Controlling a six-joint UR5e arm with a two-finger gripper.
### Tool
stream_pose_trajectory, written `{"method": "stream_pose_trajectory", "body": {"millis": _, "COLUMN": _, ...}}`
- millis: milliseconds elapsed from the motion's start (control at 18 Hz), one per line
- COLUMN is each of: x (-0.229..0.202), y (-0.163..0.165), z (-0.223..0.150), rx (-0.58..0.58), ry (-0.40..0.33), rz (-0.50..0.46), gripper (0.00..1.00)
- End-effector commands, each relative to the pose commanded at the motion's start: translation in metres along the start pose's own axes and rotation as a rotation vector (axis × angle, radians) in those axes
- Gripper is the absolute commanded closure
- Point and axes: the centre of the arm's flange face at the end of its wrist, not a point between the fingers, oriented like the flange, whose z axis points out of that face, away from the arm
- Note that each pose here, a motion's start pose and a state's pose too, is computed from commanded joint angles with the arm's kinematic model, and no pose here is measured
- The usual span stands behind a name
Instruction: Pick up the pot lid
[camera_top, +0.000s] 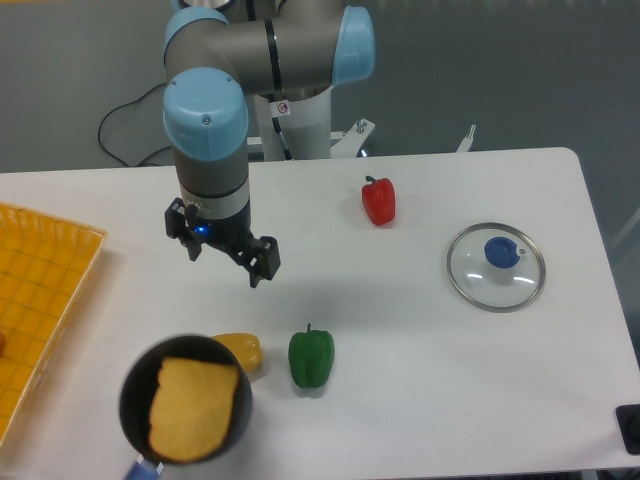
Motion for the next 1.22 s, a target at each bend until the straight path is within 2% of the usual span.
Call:
{"method": "stream_pose_trajectory", "body": {"millis": 333, "x": -0.001, "y": 0.000, "z": 0.014, "rx": -0.031, "ry": -0.014, "rz": 0.032, "gripper": 0.00}}
{"method": "stream_pose_trajectory", "body": {"millis": 667, "x": -0.017, "y": 0.007, "z": 0.010, "rx": -0.122, "ry": -0.107, "rz": 0.329, "gripper": 0.00}}
{"method": "stream_pose_trajectory", "body": {"millis": 944, "x": -0.053, "y": 0.022, "z": 0.003, "rx": -0.126, "ry": -0.131, "rz": 0.301, "gripper": 0.00}}
{"method": "stream_pose_trajectory", "body": {"millis": 1222, "x": -0.085, "y": 0.040, "z": 0.004, "rx": -0.136, "ry": -0.127, "rz": 0.318, "gripper": 0.00}}
